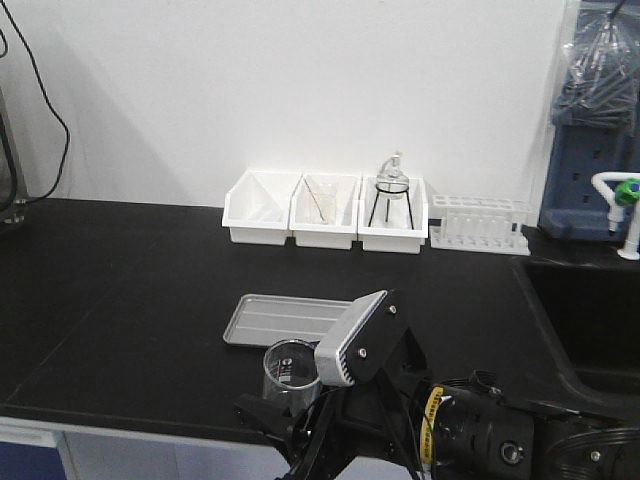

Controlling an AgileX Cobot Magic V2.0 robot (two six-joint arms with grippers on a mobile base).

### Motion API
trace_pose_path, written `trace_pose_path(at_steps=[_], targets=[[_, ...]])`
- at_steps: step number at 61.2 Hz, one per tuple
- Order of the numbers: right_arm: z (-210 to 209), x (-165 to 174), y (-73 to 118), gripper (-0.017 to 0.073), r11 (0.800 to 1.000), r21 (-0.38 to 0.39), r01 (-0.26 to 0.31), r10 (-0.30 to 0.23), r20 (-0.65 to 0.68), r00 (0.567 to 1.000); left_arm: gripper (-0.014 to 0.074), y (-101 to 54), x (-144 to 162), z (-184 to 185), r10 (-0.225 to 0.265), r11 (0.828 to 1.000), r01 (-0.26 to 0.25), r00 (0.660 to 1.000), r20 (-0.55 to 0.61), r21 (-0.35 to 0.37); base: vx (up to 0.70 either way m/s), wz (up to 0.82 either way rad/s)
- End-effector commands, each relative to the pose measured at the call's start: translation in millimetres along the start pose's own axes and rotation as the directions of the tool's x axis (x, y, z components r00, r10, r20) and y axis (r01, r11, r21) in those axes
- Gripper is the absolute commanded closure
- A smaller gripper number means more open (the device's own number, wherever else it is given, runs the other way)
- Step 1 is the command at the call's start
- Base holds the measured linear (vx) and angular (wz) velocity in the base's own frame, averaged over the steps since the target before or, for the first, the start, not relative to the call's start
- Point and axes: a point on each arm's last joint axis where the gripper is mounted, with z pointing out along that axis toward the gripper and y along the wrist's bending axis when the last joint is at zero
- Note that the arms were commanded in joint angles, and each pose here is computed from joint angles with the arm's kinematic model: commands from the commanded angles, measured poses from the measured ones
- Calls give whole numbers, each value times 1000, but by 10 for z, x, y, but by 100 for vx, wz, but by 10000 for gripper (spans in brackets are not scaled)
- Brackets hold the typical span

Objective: Move beaker to silver tray on left bench

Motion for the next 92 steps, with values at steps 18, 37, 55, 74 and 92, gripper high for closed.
trace_pose_path(at_steps=[18, 37, 55, 74, 92], targets=[[-80, -265, 26, 570, 1000, -19, 10, -7, 110, 994, 592, -5, -10, 15, 0, 1000, 0, 998, 63, 2, 28, 9], [-80, -265, 26, 570, 1000, -19, 10, -7, 110, 994, 592, -5, -10, 15, 0, 1000, 0, 998, 63, 2, 27, 7], [-80, -265, 26, 570, 1000, -19, 10, -7, 110, 994, 592, -5, -10, 15, 0, 1000, 0, 998, 63, 2, 23, 1], [-80, -265, 26, 570, 1000, -19, 10, -7, 110, 994, 592, -5, -10, 15, 0, 1000, 0, 998, 63, 2, 19, -6], [-80, -265, 26, 570, 1000, -19, 10, -7, 110, 994, 592, -5, -10, 15, 0, 1000, 0, 998, 63, 2, 14, -18]])
